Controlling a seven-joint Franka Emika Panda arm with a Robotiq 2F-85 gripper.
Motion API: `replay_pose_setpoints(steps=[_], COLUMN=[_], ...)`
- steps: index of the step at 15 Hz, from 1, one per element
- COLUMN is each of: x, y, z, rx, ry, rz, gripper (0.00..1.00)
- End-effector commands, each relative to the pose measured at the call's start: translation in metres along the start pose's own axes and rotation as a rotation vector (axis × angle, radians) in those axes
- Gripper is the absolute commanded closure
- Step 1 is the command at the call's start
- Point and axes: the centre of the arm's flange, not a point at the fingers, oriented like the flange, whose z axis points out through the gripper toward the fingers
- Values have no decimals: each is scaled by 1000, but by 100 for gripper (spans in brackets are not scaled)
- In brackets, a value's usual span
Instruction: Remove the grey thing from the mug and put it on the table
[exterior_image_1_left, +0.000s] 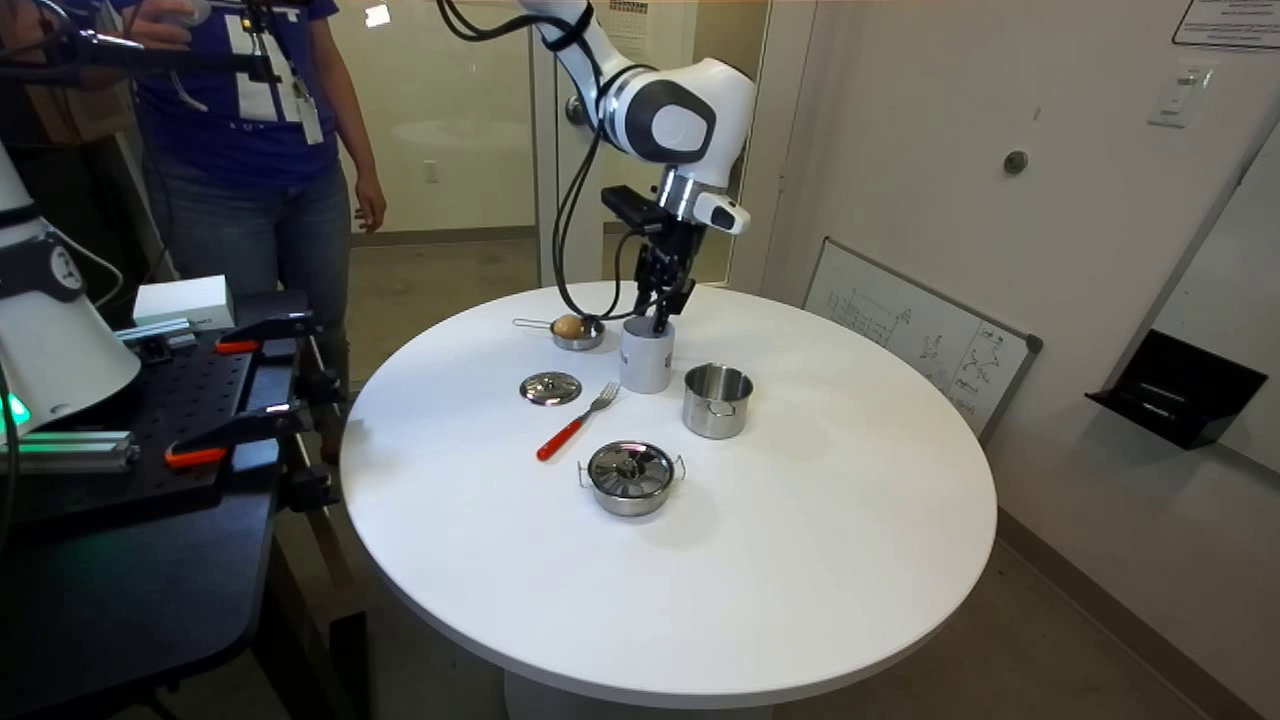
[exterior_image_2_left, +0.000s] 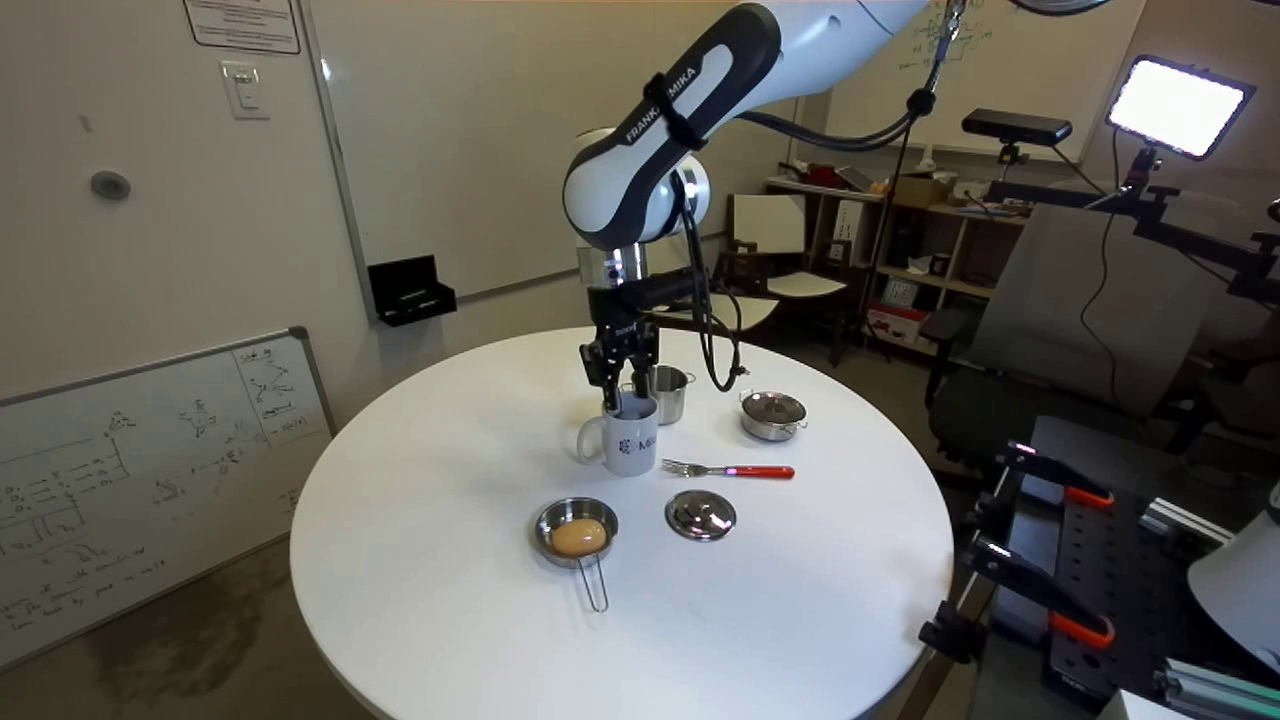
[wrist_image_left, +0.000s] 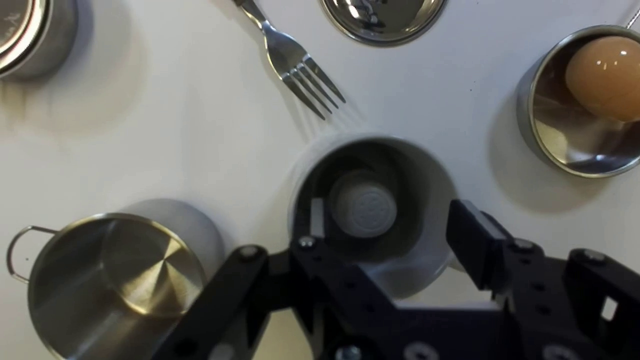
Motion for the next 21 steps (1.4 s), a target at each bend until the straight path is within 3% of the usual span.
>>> replay_pose_setpoints(steps=[1,16,21], x=[9,17,16], y=[4,1,1], z=[4,13,17], rx=[0,6,9], ry=[-6,-20,-33], rz=[-8,-12,-10], gripper=[35,37,42])
